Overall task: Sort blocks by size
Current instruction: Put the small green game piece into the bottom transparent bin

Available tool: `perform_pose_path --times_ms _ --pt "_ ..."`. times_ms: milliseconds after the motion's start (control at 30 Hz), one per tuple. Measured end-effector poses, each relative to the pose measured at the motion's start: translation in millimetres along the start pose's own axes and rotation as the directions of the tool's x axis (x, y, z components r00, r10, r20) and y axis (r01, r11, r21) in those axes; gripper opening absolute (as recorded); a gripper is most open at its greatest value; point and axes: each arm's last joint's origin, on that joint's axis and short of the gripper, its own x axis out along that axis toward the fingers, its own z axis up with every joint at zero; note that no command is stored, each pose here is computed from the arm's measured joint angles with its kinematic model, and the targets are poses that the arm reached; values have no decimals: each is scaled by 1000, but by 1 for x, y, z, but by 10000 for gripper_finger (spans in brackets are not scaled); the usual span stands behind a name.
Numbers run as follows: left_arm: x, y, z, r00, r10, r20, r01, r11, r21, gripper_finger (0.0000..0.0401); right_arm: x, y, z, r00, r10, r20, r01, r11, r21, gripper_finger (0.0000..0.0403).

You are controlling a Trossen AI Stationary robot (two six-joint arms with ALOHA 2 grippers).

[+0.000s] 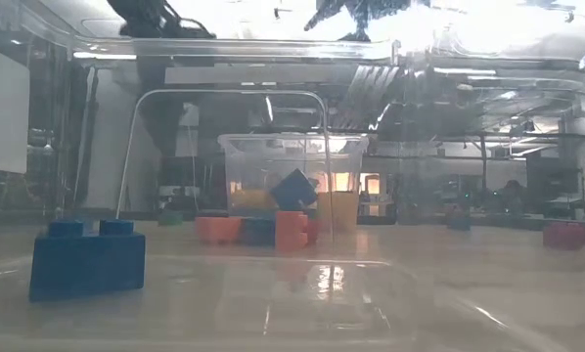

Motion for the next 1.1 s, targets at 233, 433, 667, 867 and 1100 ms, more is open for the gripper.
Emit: perform_pose_path --times_ms 233,433,667,867,1100 --pt "41 -3 13 992 18 -121 36 900 435 317 1 4 -15 994 -25 -106 24 1000 -11 268" --pt "75 -5 17 973 21 -230 112 828 549 317 1 11 -20 992 -14 -127 12 1000 -21 268" --pt "101 2 23 971 51 -235 99 806 584 317 0 15 -22 991 -10 -132 7 1000 -21 268" --pt "112 15 22 969 6 -246 131 834 536 317 0 16 -23 991 -15 -132 14 1000 -11 268" --pt "125 12 25 970 -70 -233 183 841 509 297 0 16 -23 992 -27 -126 26 1000 -11 268"
